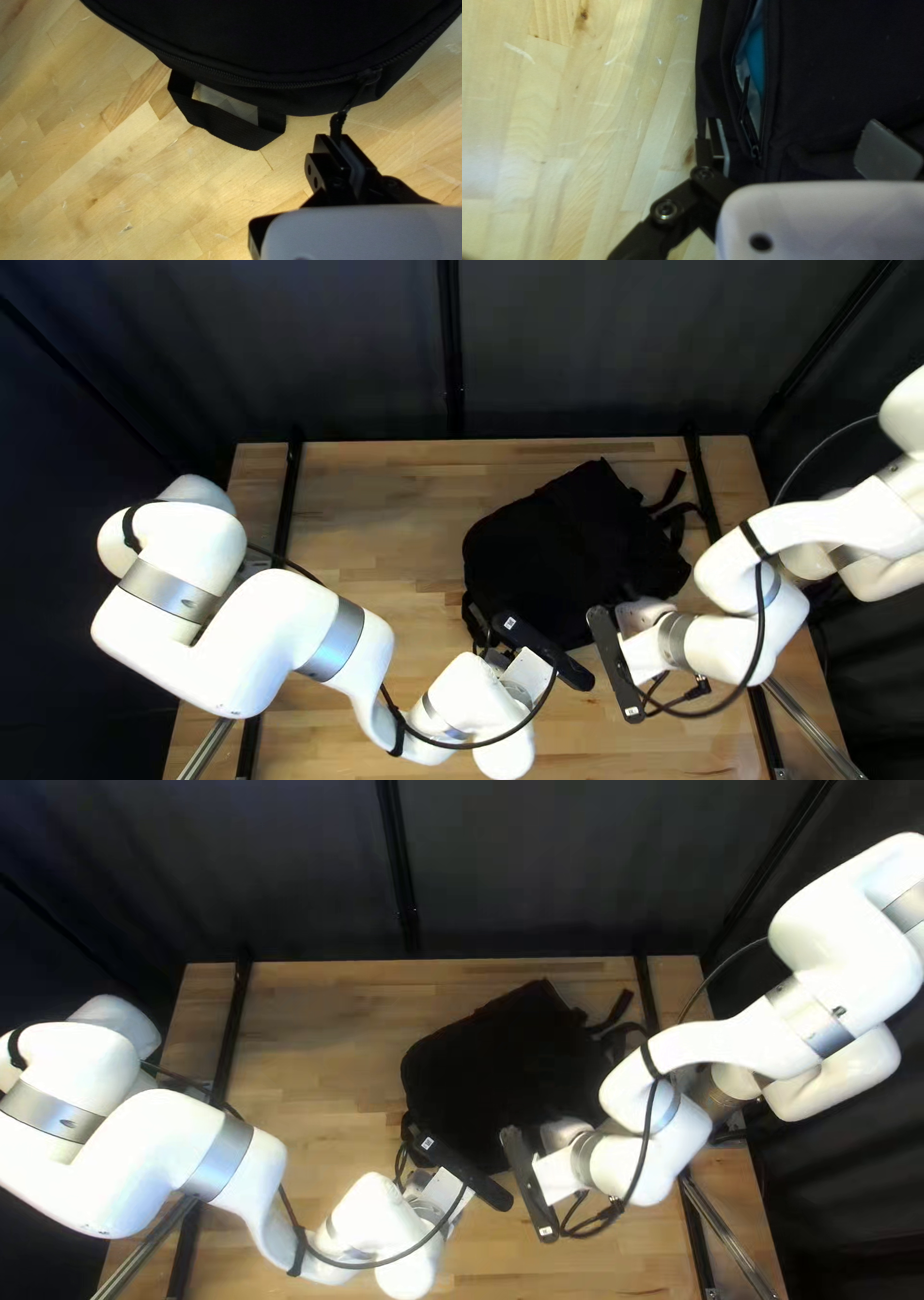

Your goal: Remove a lunch box from a kids backpack

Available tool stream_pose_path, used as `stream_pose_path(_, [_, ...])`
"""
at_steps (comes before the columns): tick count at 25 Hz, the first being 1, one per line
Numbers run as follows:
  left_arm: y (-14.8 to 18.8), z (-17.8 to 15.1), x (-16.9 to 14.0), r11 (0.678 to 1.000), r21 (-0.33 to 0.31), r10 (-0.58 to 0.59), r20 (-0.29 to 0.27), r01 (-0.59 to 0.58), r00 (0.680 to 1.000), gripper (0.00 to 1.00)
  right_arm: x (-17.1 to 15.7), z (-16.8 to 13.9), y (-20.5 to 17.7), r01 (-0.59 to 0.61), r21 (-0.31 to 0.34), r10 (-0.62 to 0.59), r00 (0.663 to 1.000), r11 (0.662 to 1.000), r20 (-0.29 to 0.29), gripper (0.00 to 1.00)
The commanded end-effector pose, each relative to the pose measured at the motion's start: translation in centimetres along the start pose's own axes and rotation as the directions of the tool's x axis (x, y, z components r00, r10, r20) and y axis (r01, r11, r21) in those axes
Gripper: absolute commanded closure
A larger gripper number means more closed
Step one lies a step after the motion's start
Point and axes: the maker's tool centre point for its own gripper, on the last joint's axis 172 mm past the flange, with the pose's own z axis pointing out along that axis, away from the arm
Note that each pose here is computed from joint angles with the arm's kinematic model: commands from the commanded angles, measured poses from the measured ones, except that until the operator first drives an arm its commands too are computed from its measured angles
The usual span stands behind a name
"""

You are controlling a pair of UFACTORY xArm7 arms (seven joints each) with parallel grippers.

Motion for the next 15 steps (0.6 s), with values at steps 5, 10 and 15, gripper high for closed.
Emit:
stream_pose_path(5, [-0.4, 0.2, -0.1, 1.000, -0.001, -0.006, -0.008, 0.006, 1.000, 1.00, -1.7, 0.9, -1.9, 0.037, -0.034, -0.038, 0.999, 0.999, -0.022, 0.00])
stream_pose_path(10, [-0.4, 0.1, -0.1, 1.000, -0.001, -0.009, -0.011, 0.009, 1.000, 1.00, -1.1, 1.9, -1.7, 0.051, -0.044, -0.053, 0.998, 0.998, -0.043, 0.00])
stream_pose_path(15, [-0.4, 0.1, -0.1, 1.000, -0.003, -0.010, -0.017, 0.010, 1.000, 1.00, -0.2, 2.0, -0.5, 0.067, -0.060, -0.071, 0.996, 0.996, -0.062, 0.00])
